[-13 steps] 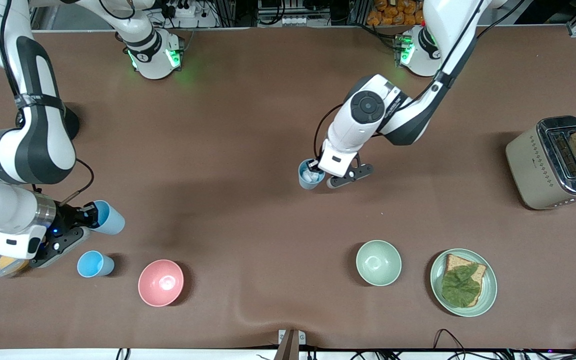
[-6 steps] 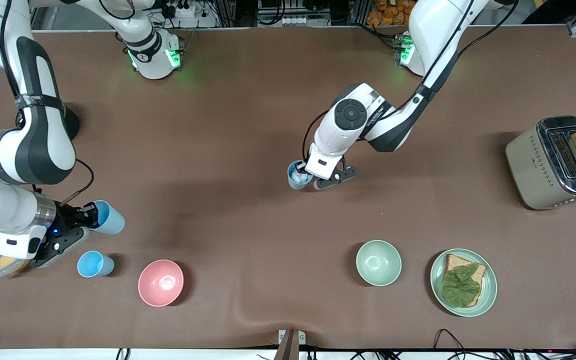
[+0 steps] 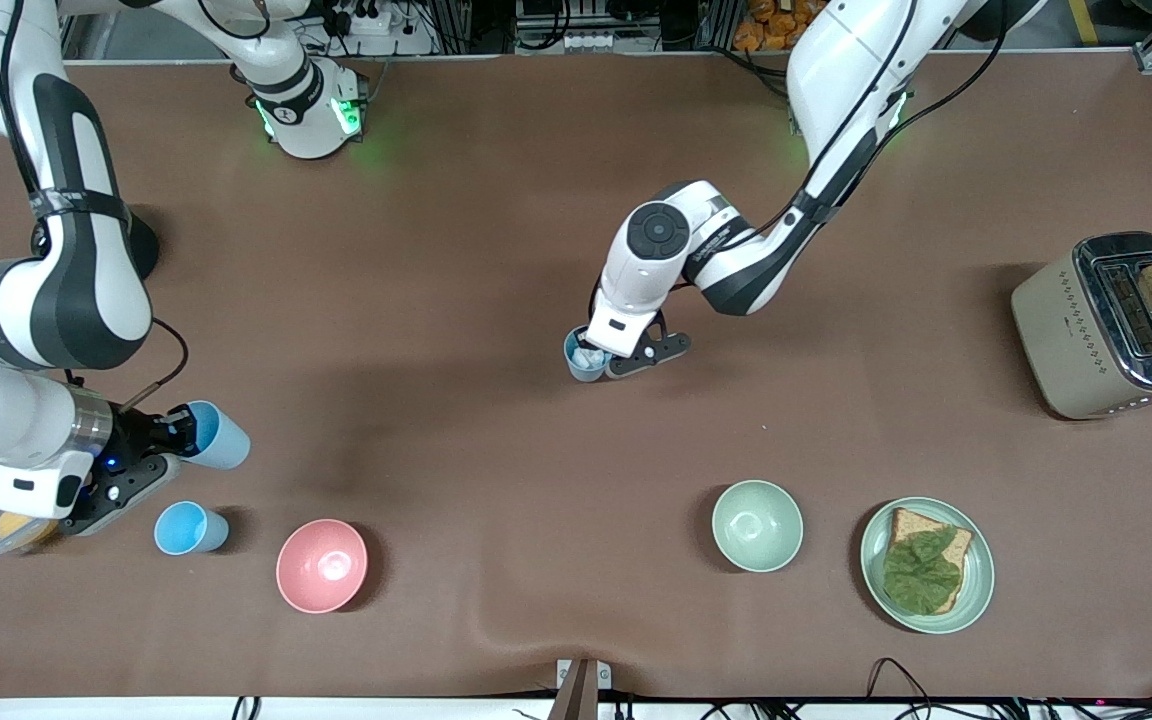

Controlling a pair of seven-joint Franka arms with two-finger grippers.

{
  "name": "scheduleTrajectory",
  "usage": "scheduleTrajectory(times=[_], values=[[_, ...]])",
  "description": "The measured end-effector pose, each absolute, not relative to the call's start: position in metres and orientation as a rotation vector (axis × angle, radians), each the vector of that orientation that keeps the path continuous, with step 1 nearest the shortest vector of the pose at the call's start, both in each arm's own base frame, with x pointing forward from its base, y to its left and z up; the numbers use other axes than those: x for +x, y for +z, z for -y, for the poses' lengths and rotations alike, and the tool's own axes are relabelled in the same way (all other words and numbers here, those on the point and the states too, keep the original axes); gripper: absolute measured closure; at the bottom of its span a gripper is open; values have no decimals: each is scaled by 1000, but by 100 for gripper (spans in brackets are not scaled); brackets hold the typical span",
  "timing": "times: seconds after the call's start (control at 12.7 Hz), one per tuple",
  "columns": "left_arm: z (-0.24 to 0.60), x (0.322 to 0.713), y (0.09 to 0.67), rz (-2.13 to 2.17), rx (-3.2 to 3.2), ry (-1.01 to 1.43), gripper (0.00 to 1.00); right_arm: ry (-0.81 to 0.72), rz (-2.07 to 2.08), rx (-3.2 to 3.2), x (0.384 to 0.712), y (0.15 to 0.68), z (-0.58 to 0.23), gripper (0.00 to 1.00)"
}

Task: Stack blue cups with both arms
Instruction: 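Lower the held blue cup onto the table with the left gripper, then open the left gripper while the right gripper lifts its blue cup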

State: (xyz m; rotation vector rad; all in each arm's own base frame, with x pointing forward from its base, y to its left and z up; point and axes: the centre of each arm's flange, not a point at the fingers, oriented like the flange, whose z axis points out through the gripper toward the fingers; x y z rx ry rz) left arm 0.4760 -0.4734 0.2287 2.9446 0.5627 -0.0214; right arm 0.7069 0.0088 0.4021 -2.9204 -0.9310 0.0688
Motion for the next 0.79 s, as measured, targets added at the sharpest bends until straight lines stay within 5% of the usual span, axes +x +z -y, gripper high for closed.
scheduleTrajectory(times=[0.16,0.47,0.79], values=[[476,477,226,-567,2942,1,90,69,931,-2920,707,402,-9,96],[480,479,214,-661,2895,22,46,70,930,-2920,707,401,-9,96],[481,497,298,-723,2860,149,4,70,931,-2919,707,401,-9,96]])
